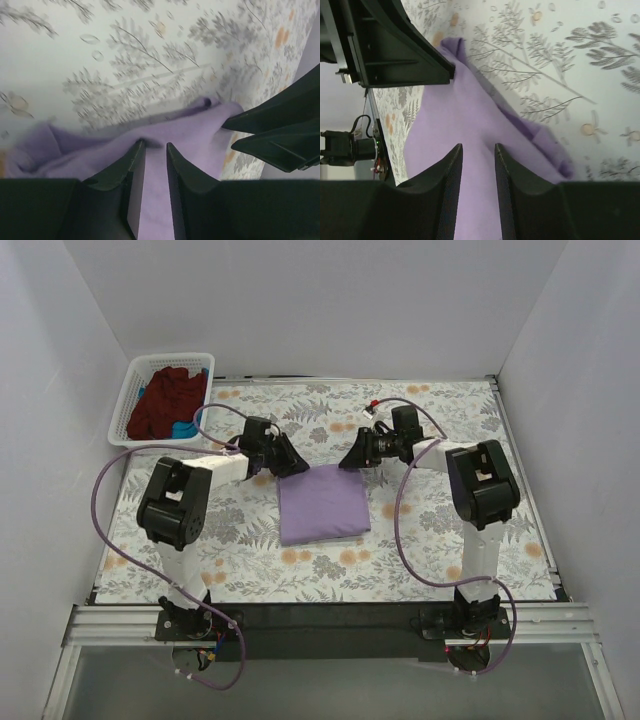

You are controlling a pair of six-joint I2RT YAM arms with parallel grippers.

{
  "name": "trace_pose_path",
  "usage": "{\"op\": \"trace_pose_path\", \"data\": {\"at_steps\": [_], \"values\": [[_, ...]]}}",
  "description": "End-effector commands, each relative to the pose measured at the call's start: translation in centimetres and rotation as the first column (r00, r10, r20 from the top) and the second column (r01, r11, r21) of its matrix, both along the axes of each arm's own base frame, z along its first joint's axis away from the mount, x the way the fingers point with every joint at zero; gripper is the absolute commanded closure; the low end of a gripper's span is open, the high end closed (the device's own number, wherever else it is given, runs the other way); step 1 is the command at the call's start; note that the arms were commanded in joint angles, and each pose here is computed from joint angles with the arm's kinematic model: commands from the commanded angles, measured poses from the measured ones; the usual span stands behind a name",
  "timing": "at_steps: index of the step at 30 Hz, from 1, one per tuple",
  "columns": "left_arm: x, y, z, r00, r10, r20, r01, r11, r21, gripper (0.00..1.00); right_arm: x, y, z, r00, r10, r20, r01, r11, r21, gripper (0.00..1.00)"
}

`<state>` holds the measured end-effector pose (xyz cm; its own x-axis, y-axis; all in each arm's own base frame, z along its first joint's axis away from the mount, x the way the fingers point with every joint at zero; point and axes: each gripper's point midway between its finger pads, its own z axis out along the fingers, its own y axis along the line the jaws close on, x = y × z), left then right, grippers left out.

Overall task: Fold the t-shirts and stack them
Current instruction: Fold the tshirt

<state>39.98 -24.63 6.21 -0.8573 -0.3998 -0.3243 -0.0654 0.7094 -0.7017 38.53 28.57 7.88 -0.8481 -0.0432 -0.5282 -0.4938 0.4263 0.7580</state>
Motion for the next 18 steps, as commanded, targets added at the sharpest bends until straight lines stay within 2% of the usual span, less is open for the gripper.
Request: {"op": "trace_pose_path", "data": {"at_steps": [1, 5, 8, 13, 15, 16, 18], "values": [[3.7, 1.0, -0.8, 0.998, 0.064, -0.001, -0.064, 0.996, -0.055, 0.78, 3.7, 0.2, 0.7, 0.999, -0.021, 0.036, 0.018, 0.995, 0.101, 0.61], [4.5, 2.7, -3.7, 0.991, 0.115, -0.062, -0.118, 0.992, -0.049, 0.78, 5.6, -1.0, -1.7, 0.997, -0.077, -0.020, 0.079, 0.991, 0.107, 0.61], [4.6, 2.8, -3.1, 0.992, 0.110, -0.054, -0.113, 0.992, -0.060, 0.78, 6.0, -1.7, -0.6, 0.996, -0.091, -0.010, 0.091, 0.988, 0.127, 0.61], [4.9, 2.7, 2.5, 0.994, 0.097, 0.055, -0.092, 0.992, -0.090, 0.74, 3.9, -1.9, 3.1, 0.997, -0.079, 0.005, 0.077, 0.983, 0.167, 0.60], [4.5, 2.6, 4.4, 0.992, 0.092, 0.088, -0.084, 0.991, -0.100, 0.71, 2.7, -1.9, 6.1, 0.997, -0.063, 0.052, 0.051, 0.978, 0.204, 0.57], [3.8, 2.6, 6.1, 0.989, 0.091, 0.116, -0.078, 0.991, -0.111, 0.70, 1.3, -1.9, 5.8, 0.998, -0.053, 0.015, 0.049, 0.977, 0.208, 0.55], [2.6, 2.5, 7.8, 0.986, 0.082, 0.144, -0.067, 0.992, -0.109, 0.69, -0.8, -1.7, 7.9, 0.999, -0.024, 0.044, 0.013, 0.973, 0.232, 0.53]]}}
